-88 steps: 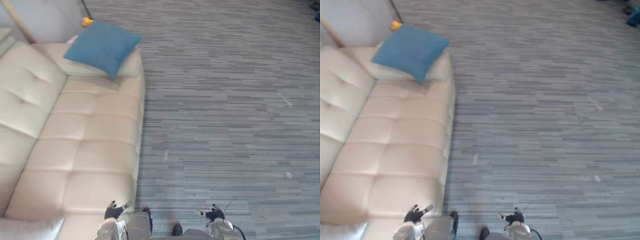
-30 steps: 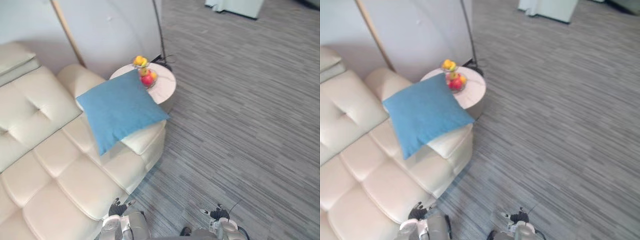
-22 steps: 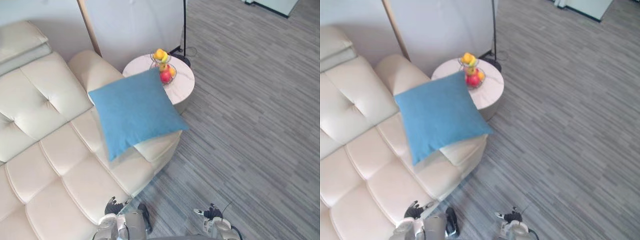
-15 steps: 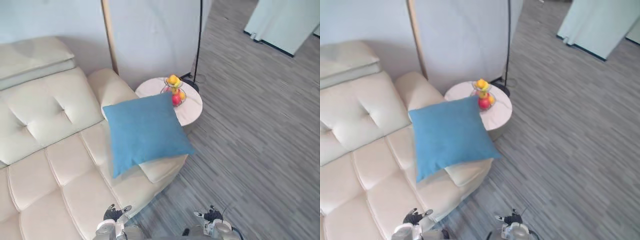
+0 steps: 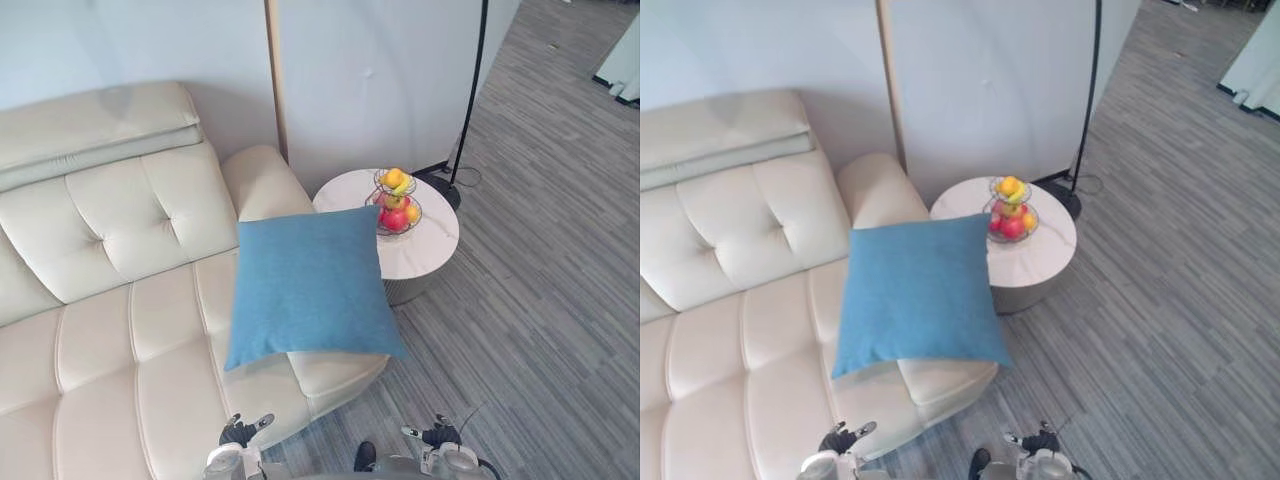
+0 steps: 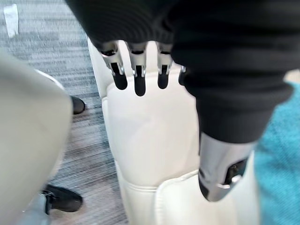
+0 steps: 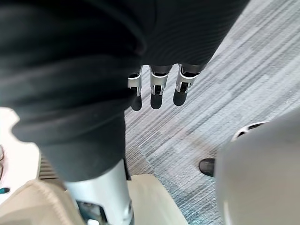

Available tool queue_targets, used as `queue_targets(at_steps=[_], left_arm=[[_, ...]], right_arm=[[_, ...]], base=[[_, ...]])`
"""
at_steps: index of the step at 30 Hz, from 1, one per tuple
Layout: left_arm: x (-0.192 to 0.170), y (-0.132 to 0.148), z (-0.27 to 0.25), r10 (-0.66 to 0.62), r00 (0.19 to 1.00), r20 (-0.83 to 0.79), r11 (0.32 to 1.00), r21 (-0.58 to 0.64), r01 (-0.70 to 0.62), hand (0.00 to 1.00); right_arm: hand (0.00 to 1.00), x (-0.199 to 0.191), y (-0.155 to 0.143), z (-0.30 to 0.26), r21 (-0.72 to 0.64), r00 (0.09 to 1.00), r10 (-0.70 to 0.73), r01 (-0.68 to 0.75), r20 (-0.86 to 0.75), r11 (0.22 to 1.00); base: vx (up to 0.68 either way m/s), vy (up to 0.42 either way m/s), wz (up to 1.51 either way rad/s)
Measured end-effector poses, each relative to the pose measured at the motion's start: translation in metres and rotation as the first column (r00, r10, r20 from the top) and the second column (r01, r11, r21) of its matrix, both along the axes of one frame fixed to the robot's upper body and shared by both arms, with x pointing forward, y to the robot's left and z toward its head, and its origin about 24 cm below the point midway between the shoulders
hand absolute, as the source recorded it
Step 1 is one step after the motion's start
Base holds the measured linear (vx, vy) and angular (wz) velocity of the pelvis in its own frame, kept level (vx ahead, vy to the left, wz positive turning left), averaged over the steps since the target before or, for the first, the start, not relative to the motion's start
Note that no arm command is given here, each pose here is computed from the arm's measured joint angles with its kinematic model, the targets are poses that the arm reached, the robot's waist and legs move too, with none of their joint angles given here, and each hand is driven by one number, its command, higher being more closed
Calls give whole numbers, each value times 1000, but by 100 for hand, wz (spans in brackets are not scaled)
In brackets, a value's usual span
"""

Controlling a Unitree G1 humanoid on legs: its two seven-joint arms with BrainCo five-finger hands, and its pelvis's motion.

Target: Pick up cushions and gather them together orderly.

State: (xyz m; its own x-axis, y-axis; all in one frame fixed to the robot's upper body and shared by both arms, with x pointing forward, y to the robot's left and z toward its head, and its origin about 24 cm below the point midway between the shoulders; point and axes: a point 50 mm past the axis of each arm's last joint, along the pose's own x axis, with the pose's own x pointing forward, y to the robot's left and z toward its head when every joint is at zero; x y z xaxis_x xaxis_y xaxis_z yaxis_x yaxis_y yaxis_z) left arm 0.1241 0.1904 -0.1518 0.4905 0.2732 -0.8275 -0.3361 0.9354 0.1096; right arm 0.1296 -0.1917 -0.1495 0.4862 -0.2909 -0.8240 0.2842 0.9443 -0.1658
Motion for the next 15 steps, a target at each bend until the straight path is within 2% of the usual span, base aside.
queue_targets(at_steps=[2,5,8,11,15], left_arm=[[1,4,2,13,1000,15,1000,6,-13,0],[11,25,11,19,998,67,998,61,-23,0],[24,55,28,15,990,138,988,148,-35,0],[32,80,44,67,975,210,971,210,-112,0],[39,93,56,118,953,281,960,213,-181,0]], right_arm=[[0,5,-3,5,-12,999,-4,5,36,1000],[0,32,-24,29,-90,983,1,16,184,996],[0,62,-52,61,-172,938,-4,68,346,983],[0,84,-69,88,-227,894,25,87,448,970],[0,100,-77,103,-252,866,39,102,499,962]], base=[[41,60,22],[16,69,20],[13,56,13],[-34,26,4],[-55,11,8]])
